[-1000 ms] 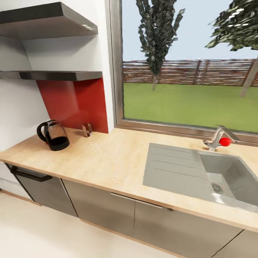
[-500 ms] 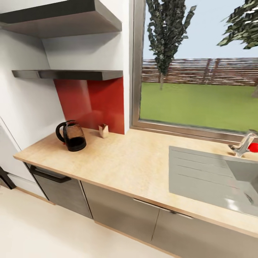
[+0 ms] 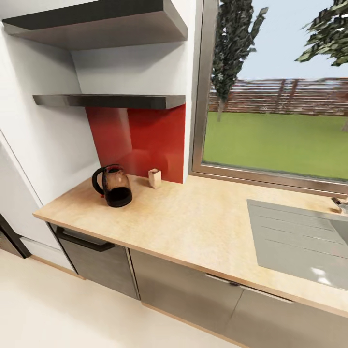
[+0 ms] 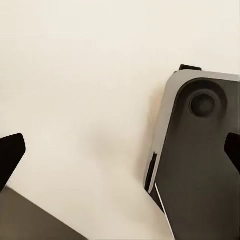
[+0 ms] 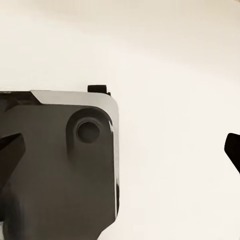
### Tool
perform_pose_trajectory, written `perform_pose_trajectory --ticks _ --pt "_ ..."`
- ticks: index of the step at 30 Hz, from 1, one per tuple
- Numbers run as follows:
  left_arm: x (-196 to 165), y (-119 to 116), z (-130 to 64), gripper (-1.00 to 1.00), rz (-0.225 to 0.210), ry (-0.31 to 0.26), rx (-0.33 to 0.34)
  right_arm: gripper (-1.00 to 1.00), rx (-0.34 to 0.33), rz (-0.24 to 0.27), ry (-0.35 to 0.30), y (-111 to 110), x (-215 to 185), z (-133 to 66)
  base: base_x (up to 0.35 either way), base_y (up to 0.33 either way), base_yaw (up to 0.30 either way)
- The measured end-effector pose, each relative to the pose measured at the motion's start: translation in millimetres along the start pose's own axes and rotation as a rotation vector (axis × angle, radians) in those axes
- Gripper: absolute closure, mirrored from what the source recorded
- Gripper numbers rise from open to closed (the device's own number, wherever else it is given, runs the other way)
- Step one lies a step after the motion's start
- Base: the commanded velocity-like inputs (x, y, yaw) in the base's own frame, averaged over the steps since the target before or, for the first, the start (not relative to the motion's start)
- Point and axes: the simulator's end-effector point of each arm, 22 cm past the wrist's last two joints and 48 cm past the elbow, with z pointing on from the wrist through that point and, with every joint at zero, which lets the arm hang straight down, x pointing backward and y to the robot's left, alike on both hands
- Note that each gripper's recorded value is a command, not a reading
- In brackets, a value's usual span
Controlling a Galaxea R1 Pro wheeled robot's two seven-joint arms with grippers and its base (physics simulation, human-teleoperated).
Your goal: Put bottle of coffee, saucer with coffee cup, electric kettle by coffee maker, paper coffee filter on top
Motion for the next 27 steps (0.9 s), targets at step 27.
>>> perform_pose_trajectory --ticks 27 --pt "0.2 1.3 0.0 -1.0 0.001 0.0 -0.001 -1.0 0.003 -0.005 0.002 -1.5 1.0 -0.1 0.062 0.338 -0.043"
